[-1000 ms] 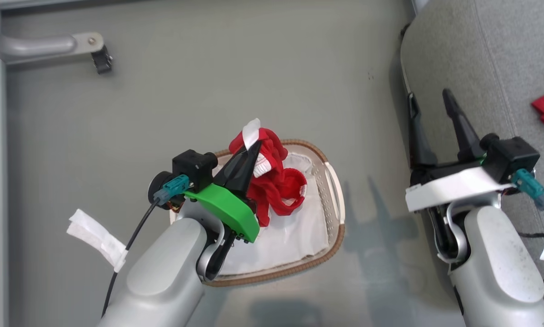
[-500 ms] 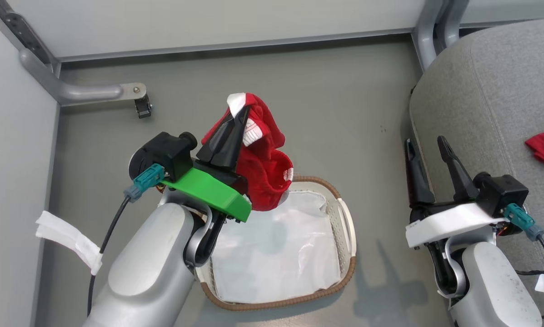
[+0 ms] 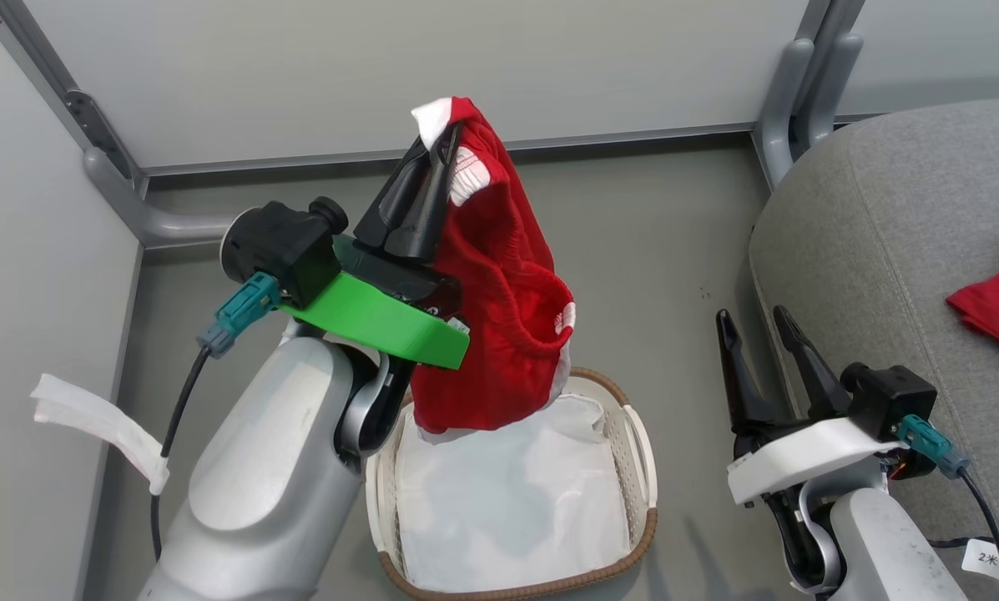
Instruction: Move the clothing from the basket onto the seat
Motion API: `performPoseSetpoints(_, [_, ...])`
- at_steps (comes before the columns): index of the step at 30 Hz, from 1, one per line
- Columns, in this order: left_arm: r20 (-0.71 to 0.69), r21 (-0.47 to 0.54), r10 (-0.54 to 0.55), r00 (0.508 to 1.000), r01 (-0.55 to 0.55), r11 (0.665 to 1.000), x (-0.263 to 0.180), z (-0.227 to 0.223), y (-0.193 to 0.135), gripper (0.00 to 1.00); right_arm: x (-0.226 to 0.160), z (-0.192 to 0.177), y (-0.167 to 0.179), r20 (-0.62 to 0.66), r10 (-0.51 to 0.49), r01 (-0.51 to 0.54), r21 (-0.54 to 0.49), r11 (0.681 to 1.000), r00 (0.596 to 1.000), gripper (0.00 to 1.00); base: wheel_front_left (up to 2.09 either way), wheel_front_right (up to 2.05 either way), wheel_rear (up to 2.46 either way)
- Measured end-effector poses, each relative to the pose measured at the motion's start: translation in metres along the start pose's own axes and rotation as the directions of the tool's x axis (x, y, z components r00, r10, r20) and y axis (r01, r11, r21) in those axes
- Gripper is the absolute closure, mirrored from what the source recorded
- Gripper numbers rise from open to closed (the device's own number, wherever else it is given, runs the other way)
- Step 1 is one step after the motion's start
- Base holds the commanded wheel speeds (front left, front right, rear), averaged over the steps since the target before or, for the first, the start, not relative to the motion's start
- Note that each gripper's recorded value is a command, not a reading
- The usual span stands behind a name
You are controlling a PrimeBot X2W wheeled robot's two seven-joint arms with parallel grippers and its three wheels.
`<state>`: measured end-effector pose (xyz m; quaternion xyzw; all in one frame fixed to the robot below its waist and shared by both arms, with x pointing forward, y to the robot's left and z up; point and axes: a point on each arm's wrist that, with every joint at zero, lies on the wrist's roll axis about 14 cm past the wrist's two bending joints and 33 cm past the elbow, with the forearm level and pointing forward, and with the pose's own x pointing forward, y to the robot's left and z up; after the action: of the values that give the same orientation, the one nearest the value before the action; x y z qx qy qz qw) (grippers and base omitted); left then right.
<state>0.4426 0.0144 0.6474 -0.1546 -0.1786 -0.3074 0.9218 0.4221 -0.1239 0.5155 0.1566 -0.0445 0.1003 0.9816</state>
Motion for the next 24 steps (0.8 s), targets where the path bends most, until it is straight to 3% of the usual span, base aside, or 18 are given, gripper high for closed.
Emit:
performPoseSetpoints(8, [0.025,-0.003,-0.015,1.000,0.015,1.000,0.003,0.008,-0.009,1.00,-0.005,-0.004,0.009,-0.014,0.022,-0.022,0.014,1.000,1.000,0.00,0.00,0.00,0.00])
performPoseSetpoints(13, [0.036,-0.007,-0.022,0.999,0.022,1.000,0.003,0.011,-0.012,1.00,0.006,0.006,0.047,0.017,0.139,-0.139,0.017,0.990,0.990,0.00,0.00,0.00,0.00])
performPoseSetpoints(19, [0.033,-0.008,-0.015,0.999,0.015,1.000,0.001,0.010,-0.010,1.00,0.024,0.019,0.117,0.049,0.356,-0.356,-0.014,0.934,0.933,0.00,0.00,0.00,0.00])
performPoseSetpoints(24, [0.027,-0.010,-0.005,1.000,0.005,1.000,-0.002,0.009,-0.008,1.00,0.030,0.025,0.158,0.055,0.478,-0.477,-0.030,0.879,0.877,0.00,0.00,0.00,0.00])
